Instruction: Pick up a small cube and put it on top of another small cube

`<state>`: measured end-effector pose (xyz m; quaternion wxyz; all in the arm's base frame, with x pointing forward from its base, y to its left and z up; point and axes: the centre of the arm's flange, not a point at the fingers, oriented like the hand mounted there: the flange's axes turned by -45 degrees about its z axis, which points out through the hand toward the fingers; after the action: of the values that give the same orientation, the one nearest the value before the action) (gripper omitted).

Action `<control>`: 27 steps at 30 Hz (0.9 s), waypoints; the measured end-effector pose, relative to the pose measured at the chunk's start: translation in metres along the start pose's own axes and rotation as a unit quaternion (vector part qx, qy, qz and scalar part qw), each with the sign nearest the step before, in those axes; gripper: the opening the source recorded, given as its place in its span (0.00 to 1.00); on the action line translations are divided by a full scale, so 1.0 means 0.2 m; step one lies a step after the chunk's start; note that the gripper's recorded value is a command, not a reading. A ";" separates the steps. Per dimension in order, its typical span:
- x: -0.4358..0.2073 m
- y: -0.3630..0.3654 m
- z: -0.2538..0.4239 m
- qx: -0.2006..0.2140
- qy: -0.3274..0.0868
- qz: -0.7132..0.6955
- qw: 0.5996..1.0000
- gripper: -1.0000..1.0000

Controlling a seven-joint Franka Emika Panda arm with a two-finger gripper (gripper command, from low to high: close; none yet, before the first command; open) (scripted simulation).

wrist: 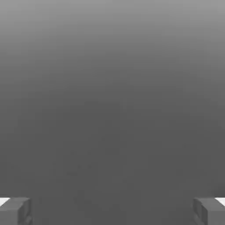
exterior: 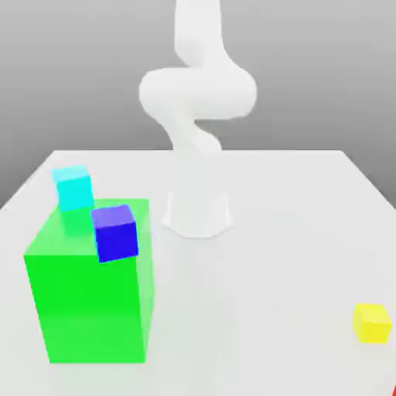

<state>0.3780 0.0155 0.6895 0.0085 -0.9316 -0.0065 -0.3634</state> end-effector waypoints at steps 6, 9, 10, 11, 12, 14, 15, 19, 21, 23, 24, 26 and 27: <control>0.04 -0.22 0.47 0.022 -0.069 -0.027 0.997 0.50; 0.02 -0.35 0.70 0.032 -0.102 -0.041 0.993 0.50; 0.01 -0.39 0.78 0.035 -0.113 -0.046 0.992 0.50; 0.00 -0.44 0.85 0.037 -0.124 -0.051 0.990 0.50; -0.02 -0.49 0.93 0.040 -0.135 -0.057 0.988 0.50; -0.07 -0.58 1.08 0.045 -0.157 -0.067 0.984 0.50; -0.10 -0.63 1.16 0.047 -0.168 -0.072 0.982 0.50; -0.25 -0.86 1.44 0.058 -0.211 -0.100 0.971 0.50; -0.35 -0.96 1.57 0.061 -0.232 -0.112 0.964 0.50; -0.45 -1.04 1.71 0.062 -0.253 -0.121 0.958 0.50; -0.50 -1.08 1.77 0.062 -0.263 -0.125 0.955 0.50; -0.63 -1.17 1.90 0.064 -0.284 -0.136 0.947 0.50; -0.69 -1.22 1.96 0.064 -0.294 -0.142 0.943 0.50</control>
<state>0.5369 0.2660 0.3104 0.0143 -0.9839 -0.1639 -0.0695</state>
